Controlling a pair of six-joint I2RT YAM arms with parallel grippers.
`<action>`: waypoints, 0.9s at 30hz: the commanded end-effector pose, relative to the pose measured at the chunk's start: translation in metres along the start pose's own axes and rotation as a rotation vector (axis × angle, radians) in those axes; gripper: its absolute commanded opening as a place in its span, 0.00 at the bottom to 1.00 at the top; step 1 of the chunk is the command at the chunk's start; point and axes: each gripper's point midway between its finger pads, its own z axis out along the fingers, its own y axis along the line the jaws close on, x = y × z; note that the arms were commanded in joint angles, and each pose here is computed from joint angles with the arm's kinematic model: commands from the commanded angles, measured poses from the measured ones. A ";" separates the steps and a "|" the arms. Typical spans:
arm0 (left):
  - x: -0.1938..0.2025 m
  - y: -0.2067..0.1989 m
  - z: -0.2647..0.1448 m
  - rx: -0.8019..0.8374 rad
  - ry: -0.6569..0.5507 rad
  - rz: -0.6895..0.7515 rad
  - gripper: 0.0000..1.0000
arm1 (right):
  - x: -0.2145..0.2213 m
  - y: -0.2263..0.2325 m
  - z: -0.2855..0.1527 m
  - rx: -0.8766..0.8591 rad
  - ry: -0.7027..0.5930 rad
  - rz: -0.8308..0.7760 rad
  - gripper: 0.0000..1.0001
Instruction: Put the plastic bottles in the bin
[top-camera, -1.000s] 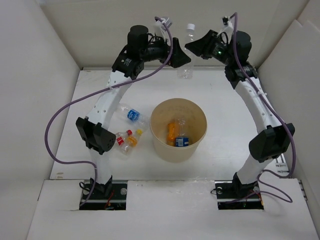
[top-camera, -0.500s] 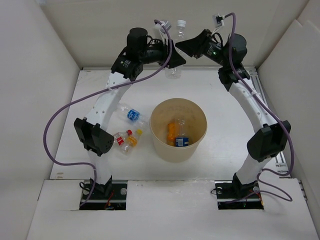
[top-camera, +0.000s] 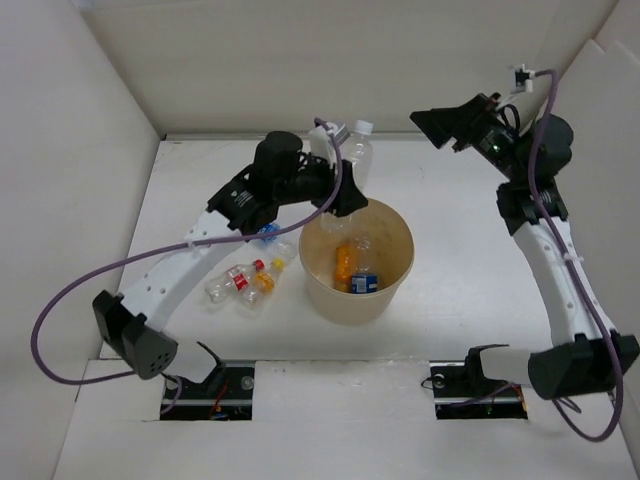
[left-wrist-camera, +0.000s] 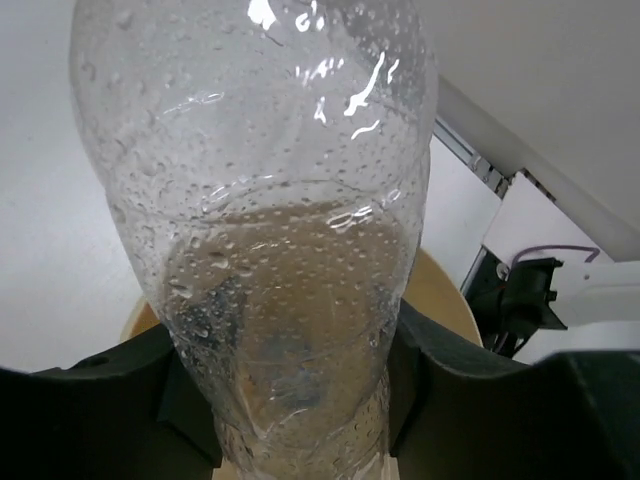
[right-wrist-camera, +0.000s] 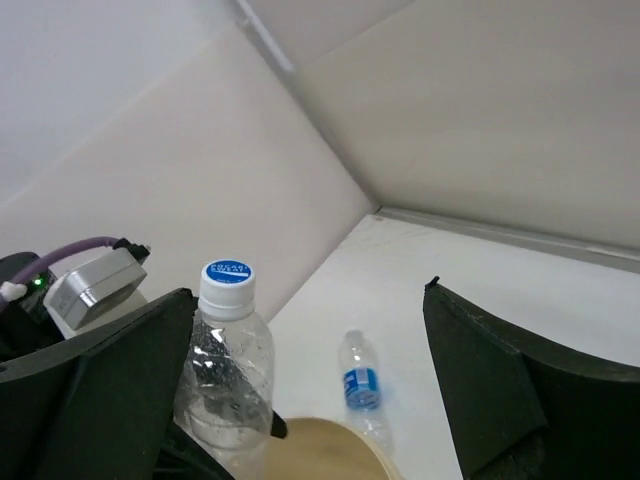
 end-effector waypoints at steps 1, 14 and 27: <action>-0.010 -0.010 -0.031 0.024 -0.108 0.008 0.45 | 0.002 -0.004 -0.028 0.072 -0.011 -0.073 1.00; -0.042 0.009 -0.058 -0.178 -0.236 -0.105 1.00 | 0.029 -0.029 -0.061 0.209 0.082 -0.121 1.00; 0.008 0.240 -0.118 -0.968 -0.358 -0.767 1.00 | 0.046 -0.039 -0.066 0.264 0.140 -0.122 1.00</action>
